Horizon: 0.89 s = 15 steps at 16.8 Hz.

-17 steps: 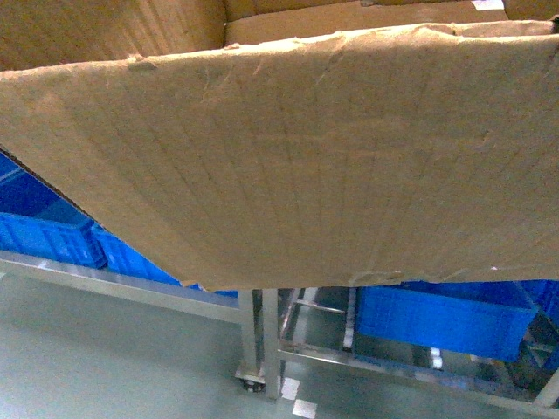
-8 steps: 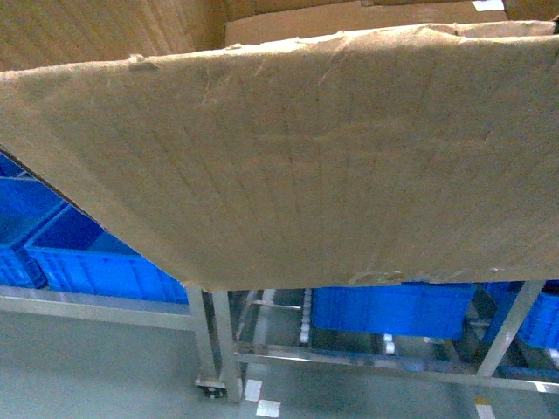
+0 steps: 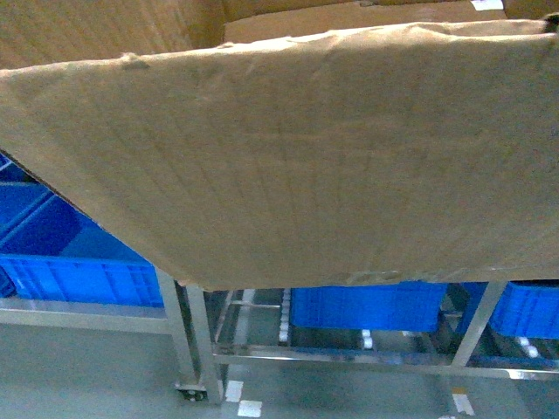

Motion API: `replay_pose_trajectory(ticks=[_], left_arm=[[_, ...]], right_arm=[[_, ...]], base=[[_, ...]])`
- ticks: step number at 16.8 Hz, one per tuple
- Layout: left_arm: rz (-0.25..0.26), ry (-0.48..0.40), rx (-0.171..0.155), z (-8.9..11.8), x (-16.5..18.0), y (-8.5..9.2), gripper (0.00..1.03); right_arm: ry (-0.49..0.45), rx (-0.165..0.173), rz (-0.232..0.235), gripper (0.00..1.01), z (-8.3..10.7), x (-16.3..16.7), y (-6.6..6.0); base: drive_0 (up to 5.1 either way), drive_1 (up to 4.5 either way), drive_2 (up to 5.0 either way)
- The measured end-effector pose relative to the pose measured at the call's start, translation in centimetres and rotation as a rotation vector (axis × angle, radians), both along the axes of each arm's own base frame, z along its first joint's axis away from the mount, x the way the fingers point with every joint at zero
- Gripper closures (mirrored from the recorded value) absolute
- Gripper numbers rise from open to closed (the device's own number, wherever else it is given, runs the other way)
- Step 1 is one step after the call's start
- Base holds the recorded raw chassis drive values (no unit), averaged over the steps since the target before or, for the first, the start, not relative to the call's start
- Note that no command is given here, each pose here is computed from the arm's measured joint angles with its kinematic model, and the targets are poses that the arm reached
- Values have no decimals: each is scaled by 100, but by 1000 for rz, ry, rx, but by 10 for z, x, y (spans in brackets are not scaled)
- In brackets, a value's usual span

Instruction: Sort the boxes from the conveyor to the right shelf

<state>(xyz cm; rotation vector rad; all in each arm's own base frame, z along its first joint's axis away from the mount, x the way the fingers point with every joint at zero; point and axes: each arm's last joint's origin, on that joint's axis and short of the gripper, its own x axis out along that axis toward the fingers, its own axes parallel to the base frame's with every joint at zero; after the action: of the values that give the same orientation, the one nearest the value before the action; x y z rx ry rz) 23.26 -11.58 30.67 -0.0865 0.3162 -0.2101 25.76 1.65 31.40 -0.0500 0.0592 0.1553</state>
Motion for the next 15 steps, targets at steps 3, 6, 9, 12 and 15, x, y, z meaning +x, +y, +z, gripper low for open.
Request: replay_pose_trajectory(ticks=[3, 6, 9, 12, 15], left_arm=[[7, 0, 0, 0, 1, 2, 101], [2, -1, 0, 0, 0, 0, 101], [-1, 0, 0, 0, 0, -1, 101], [-5, 1, 0, 0, 0, -1, 101], [3, 3, 2, -1, 0, 0, 101]], right_arm=[[-2, 0, 7, 97, 0, 0, 2], [-2, 0, 4, 97, 0, 0, 1], [5, 0, -2, 97, -1, 0, 0], [2, 3, -5, 97, 0, 0, -1], [2, 3, 3, 97, 0, 0, 1]], base=[[0, 0, 0], [140, -78, -78], [140, -78, -78], [0, 0, 0], [0, 0, 0]])
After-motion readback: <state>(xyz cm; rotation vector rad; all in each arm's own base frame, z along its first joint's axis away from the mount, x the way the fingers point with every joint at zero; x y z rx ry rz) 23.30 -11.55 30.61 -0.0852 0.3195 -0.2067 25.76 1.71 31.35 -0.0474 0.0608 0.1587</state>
